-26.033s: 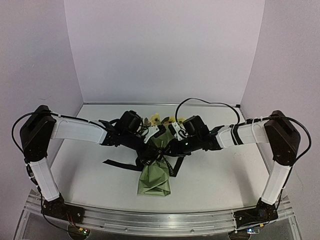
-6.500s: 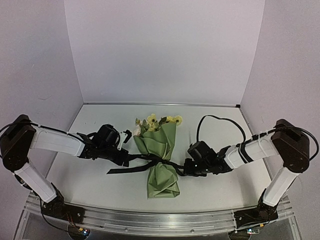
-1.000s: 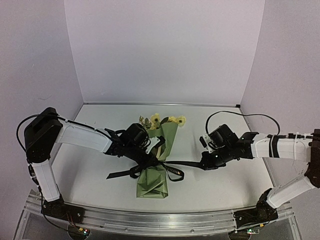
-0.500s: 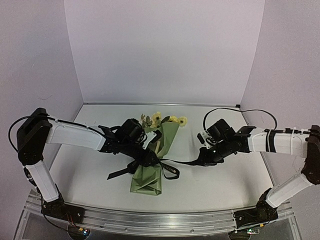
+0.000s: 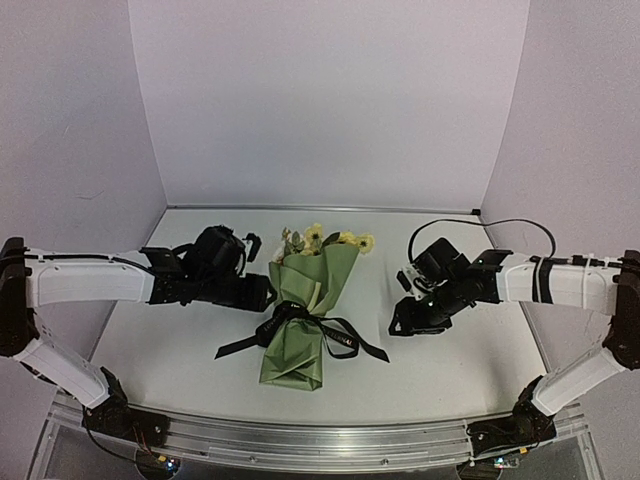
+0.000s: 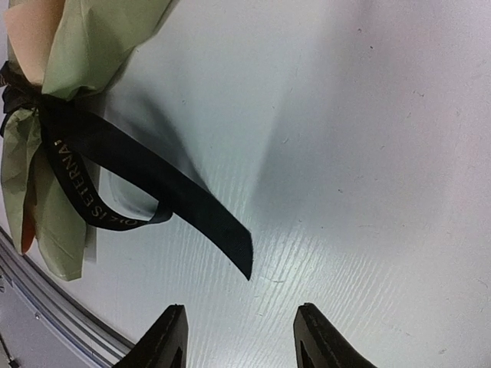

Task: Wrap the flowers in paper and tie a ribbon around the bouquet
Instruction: Adjust the ribbon on the folded bouquet.

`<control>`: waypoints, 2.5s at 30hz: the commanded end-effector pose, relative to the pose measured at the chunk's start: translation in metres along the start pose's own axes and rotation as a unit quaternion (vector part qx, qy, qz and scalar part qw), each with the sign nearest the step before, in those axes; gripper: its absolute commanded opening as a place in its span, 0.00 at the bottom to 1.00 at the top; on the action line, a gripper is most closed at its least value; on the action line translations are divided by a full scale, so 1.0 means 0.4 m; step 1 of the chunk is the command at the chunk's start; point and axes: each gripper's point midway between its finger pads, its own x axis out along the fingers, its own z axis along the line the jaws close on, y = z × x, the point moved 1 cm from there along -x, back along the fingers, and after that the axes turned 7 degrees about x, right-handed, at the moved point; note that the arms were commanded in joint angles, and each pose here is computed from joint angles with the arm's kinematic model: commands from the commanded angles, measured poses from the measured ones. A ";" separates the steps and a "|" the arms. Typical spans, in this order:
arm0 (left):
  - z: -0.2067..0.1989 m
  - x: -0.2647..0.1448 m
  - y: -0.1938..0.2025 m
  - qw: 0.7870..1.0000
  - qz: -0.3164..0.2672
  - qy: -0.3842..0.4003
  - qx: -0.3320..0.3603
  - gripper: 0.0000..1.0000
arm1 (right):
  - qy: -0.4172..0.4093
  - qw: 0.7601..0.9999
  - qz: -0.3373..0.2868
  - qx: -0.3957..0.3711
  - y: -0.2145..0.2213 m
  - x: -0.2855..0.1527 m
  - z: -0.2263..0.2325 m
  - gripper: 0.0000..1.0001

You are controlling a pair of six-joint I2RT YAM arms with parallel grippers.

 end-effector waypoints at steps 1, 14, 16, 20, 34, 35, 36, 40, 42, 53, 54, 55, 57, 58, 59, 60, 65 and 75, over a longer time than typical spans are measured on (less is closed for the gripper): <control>0.068 -0.003 0.133 0.993 0.060 -0.035 -0.093 0.59 | 0.003 1.000 0.004 -0.027 0.015 -0.014 0.080 0.49; 0.046 0.054 0.153 0.989 0.077 0.011 -0.128 0.61 | 0.036 0.998 -0.015 0.045 0.032 0.104 0.122 0.47; 0.045 0.065 0.154 0.989 0.080 0.013 -0.128 0.61 | 0.034 0.998 -0.022 0.055 0.028 0.115 0.124 0.47; 0.039 0.087 0.158 0.988 0.085 0.021 -0.124 0.56 | 0.041 0.996 -0.035 0.074 0.020 0.132 0.125 0.47; 0.024 0.115 0.159 0.988 0.084 0.040 -0.123 0.26 | 0.057 0.991 -0.062 0.104 -0.002 0.178 0.153 0.49; 0.024 0.114 0.159 0.988 0.083 0.040 -0.123 0.24 | 0.058 0.991 -0.064 0.104 -0.004 0.178 0.155 0.49; 0.026 0.113 0.157 0.988 0.081 0.040 -0.123 0.22 | 0.059 0.991 -0.066 0.104 -0.006 0.177 0.155 0.49; 0.024 0.113 0.154 0.989 0.079 0.042 -0.121 0.13 | 0.059 0.990 -0.070 0.104 -0.010 0.175 0.165 0.49; 0.022 0.111 0.153 0.989 0.078 0.045 -0.120 0.05 | 0.065 0.990 -0.066 0.103 -0.008 0.178 0.166 0.49; 0.037 0.083 0.147 0.991 0.064 0.032 -0.117 0.00 | 0.109 0.986 -0.051 0.117 0.010 0.204 0.142 0.40; 0.039 0.081 0.146 0.991 0.062 0.030 -0.116 0.00 | 0.112 0.986 -0.050 0.117 0.011 0.206 0.141 0.39; 0.042 0.079 0.145 0.991 0.061 0.027 -0.116 0.00 | 0.113 0.986 -0.049 0.117 0.012 0.209 0.141 0.38; 0.046 0.077 0.143 0.991 0.057 0.024 -0.116 0.00 | 0.113 0.986 -0.044 0.118 0.014 0.217 0.145 0.35; 0.048 0.076 0.141 0.992 0.054 0.022 -0.116 0.00 | 0.113 0.986 -0.041 0.119 0.014 0.221 0.147 0.34; 0.049 0.075 0.139 0.992 0.052 0.021 -0.115 0.00 | 0.114 0.985 -0.038 0.120 0.016 0.227 0.146 0.31; 0.050 0.074 0.137 0.992 0.050 0.020 -0.115 0.00 | 0.114 0.985 -0.037 0.122 0.017 0.231 0.147 0.29; 0.069 0.062 0.125 0.992 0.036 0.007 -0.119 0.00 | 0.112 0.985 -0.042 0.121 0.007 0.234 0.153 0.14; 0.172 0.035 0.103 0.988 0.007 -0.079 -0.131 0.00 | 0.156 0.983 -0.062 0.073 -0.021 0.161 0.098 0.00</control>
